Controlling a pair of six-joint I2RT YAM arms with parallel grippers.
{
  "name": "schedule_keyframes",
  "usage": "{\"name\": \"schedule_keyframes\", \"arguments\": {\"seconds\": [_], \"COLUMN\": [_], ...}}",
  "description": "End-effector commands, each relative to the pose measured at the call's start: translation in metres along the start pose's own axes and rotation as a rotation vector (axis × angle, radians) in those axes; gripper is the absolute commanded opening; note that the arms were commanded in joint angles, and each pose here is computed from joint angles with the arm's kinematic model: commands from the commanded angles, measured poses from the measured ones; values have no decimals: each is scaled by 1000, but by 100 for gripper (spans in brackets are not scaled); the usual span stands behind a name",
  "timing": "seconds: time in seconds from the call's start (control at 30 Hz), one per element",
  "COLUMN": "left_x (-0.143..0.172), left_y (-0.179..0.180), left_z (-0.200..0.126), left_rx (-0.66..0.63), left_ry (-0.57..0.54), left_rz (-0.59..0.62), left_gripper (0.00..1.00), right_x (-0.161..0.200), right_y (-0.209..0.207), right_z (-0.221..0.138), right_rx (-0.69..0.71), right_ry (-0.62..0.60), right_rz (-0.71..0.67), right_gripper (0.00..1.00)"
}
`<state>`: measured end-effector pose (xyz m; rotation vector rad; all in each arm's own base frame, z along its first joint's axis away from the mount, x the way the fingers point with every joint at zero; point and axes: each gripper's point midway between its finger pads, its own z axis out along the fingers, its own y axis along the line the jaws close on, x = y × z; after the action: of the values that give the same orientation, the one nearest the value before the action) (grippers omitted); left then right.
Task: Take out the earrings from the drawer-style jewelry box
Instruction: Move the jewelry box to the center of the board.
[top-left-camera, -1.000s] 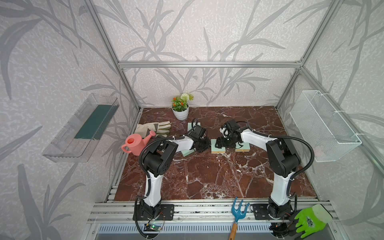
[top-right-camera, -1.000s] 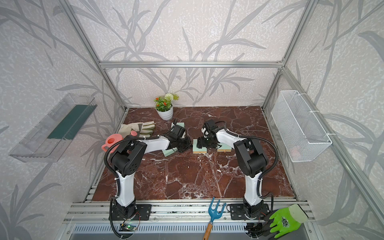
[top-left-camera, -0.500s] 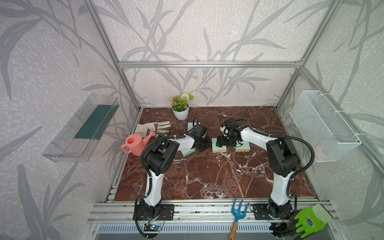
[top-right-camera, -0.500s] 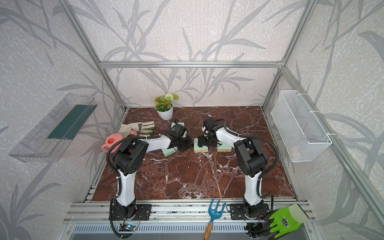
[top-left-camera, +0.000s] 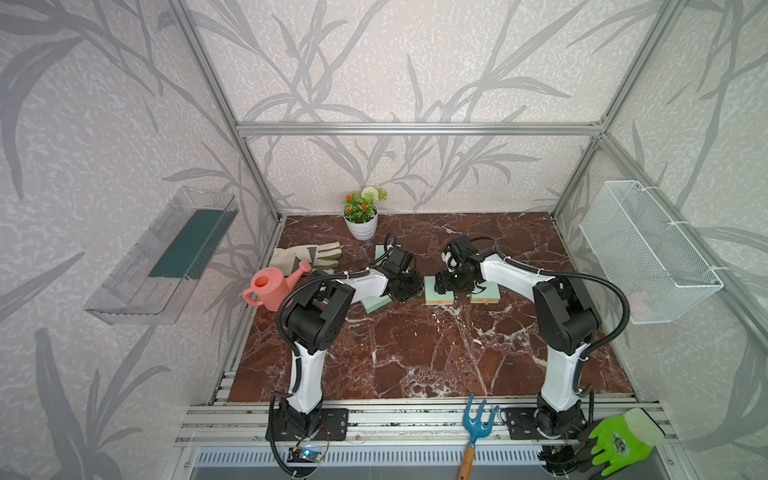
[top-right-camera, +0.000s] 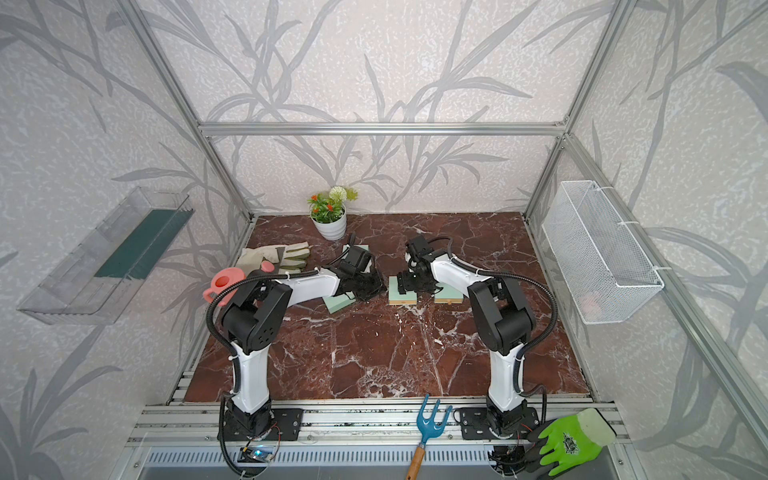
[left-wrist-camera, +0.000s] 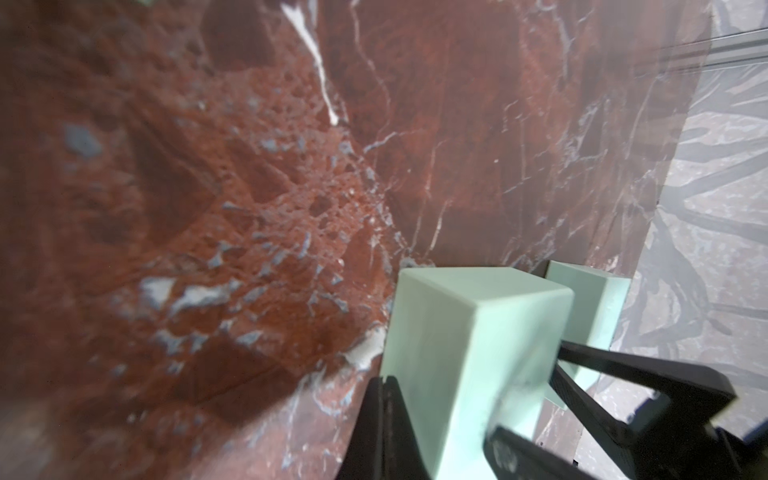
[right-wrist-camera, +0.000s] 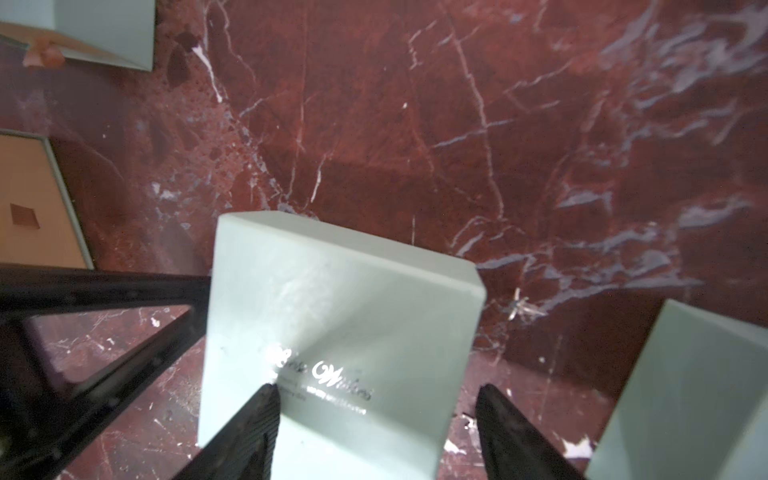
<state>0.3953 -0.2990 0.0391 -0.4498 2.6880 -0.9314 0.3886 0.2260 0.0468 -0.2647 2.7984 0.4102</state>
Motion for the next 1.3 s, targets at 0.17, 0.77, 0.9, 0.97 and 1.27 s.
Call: {"name": "schedule_keyframes", "arguments": {"seconds": [0.17, 0.77, 0.9, 0.97, 1.27], "left_x": [-10, -49, -54, -56, -70], "left_y": [-31, 121, 124, 126, 133], "left_z": [-55, -190, -162, -146, -124], "left_rx": [81, 46, 61, 93, 95], "left_ry": [-78, -392, -289, -270, -269], "left_rz": [39, -332, -359, -385, -375], "left_gripper": [0, 99, 99, 99, 97], "right_x": [-15, -8, -13, -16, -7], "right_y": [-6, 180, 204, 211, 220], "right_z": [-34, -48, -19, -6, 24], "right_rx": [64, -347, -404, -429, -477], "right_ry": [-58, -112, -65, -42, 29], "right_rz": [-19, -202, -194, -181, -140], "right_gripper": [75, 87, 85, 83, 78]}}
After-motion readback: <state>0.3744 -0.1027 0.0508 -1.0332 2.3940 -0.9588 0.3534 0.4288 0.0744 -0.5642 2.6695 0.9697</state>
